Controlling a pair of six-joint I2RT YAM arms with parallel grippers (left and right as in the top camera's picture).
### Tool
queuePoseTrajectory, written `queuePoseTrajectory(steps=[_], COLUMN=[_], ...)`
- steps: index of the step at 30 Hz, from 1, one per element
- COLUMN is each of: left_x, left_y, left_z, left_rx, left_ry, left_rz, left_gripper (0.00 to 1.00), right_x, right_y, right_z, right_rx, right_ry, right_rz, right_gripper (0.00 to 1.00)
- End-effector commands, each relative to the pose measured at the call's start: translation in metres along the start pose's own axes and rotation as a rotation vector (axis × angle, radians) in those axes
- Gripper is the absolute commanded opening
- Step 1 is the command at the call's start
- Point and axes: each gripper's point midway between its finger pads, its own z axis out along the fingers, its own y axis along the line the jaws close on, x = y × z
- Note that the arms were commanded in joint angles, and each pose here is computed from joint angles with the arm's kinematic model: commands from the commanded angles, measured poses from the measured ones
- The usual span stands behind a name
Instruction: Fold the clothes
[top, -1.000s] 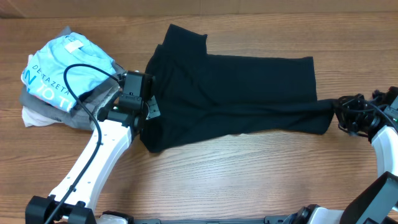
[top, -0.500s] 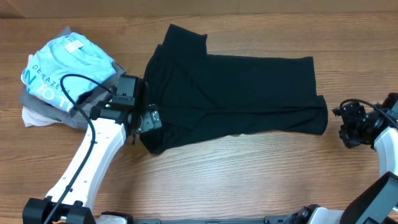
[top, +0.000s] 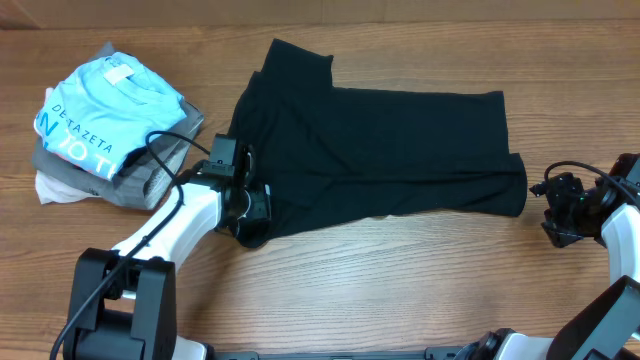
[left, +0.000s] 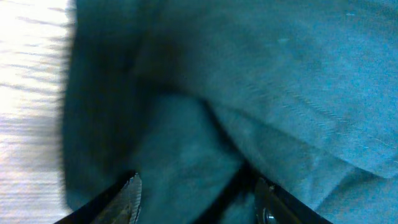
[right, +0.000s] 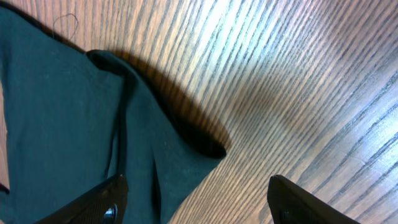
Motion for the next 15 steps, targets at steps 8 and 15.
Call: queuePoseTrajectory(steps=[8, 15], left_x=[-0.008, -0.026], left_y=[-0.020, -0.017], left_z=[-0.015, -0.043], left_rx=[0.069, 0.010], left_ry=[-0.022, -0.061], left_rz=[0.129, 0.176], left_gripper=[0.62, 0.65], right_x=[-0.007, -0.002], right_y=[0.002, -0.001], right_z=[-0.004, -0.004], right_rx=[0.008, 0.023], right_ry=[-0.021, 0.001], right_rz=[-0.035, -0.055], right_gripper=[0.76, 0.74])
